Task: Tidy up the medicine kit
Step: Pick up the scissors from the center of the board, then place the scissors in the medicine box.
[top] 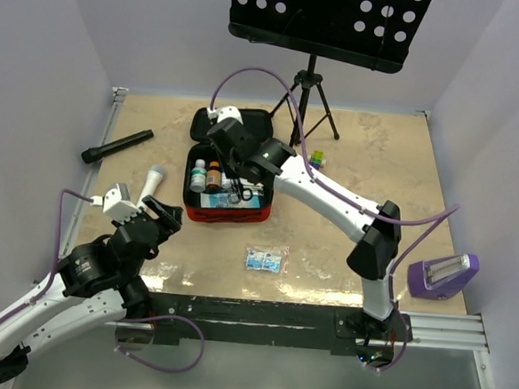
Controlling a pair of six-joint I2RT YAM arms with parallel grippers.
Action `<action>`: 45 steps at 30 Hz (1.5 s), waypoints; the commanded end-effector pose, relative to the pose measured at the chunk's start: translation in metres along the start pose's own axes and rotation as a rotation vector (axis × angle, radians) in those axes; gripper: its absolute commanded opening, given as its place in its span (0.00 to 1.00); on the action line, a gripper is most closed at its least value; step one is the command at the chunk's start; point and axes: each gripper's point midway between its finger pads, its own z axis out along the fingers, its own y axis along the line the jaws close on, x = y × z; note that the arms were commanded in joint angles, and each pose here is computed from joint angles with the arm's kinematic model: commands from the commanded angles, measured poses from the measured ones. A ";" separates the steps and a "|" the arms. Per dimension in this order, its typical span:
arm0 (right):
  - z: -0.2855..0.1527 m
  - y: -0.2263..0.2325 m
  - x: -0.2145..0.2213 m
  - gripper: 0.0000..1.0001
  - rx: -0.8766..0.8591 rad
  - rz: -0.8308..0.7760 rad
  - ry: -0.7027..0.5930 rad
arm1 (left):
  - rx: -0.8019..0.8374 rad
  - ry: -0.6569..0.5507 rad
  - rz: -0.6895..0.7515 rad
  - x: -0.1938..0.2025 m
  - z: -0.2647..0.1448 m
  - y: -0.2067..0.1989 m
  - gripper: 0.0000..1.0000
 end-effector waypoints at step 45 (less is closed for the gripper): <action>0.051 0.022 0.015 0.15 0.004 -0.757 -0.409 | -0.026 -0.029 0.040 -0.003 0.004 0.004 0.76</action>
